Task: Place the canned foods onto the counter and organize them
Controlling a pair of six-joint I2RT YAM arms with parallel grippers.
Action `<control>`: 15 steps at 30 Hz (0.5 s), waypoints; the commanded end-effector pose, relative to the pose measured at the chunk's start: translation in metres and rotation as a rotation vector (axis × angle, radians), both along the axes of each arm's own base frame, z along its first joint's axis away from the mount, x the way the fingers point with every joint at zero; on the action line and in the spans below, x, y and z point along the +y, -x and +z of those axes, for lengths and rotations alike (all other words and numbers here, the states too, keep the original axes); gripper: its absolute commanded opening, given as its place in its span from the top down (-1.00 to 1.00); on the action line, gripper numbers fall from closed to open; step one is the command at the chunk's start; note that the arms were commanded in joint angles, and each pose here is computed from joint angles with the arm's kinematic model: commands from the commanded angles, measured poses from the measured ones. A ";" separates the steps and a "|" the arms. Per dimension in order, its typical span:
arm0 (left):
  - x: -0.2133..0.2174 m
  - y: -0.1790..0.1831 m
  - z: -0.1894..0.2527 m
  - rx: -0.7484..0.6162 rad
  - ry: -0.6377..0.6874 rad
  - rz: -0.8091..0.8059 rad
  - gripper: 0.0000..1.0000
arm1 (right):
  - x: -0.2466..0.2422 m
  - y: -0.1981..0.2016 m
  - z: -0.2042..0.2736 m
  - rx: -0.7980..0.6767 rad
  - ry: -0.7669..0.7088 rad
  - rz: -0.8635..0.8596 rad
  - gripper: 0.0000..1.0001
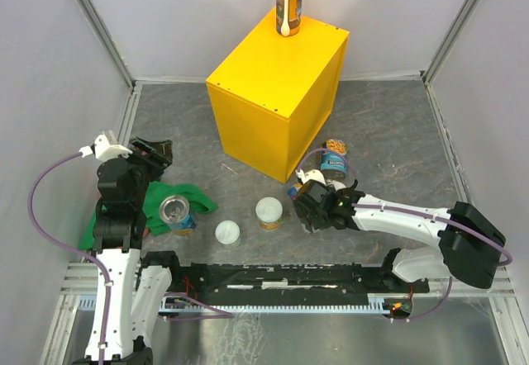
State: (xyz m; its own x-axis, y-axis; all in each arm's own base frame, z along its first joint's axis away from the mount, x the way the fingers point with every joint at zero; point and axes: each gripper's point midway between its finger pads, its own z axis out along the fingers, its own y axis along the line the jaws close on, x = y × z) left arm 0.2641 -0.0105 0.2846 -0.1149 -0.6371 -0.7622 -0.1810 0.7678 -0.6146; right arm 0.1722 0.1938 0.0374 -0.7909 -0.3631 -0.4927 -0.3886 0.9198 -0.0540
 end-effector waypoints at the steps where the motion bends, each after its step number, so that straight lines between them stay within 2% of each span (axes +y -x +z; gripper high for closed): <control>1: 0.003 -0.001 0.013 -0.039 -0.046 0.001 -0.39 | 0.014 -0.012 0.016 -0.060 -0.048 0.002 -0.60; 5: 0.002 -0.002 0.013 -0.042 -0.040 0.001 -0.39 | 0.011 -0.013 0.028 -0.079 -0.051 0.010 -0.15; 9: 0.001 -0.002 0.011 -0.042 -0.030 -0.003 -0.39 | 0.012 -0.015 0.044 -0.097 -0.057 0.027 -0.05; 15: 0.001 -0.003 0.014 -0.047 -0.028 -0.003 -0.39 | 0.017 -0.014 0.070 -0.088 -0.058 0.080 -0.02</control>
State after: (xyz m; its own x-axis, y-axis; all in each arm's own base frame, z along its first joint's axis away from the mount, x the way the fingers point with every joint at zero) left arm 0.2642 -0.0104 0.2843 -0.1153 -0.6368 -0.7623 -0.1817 0.7680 -0.6141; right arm 0.1845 0.2039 0.0812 -0.7383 -0.3600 -0.5703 -0.4143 0.9094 -0.0377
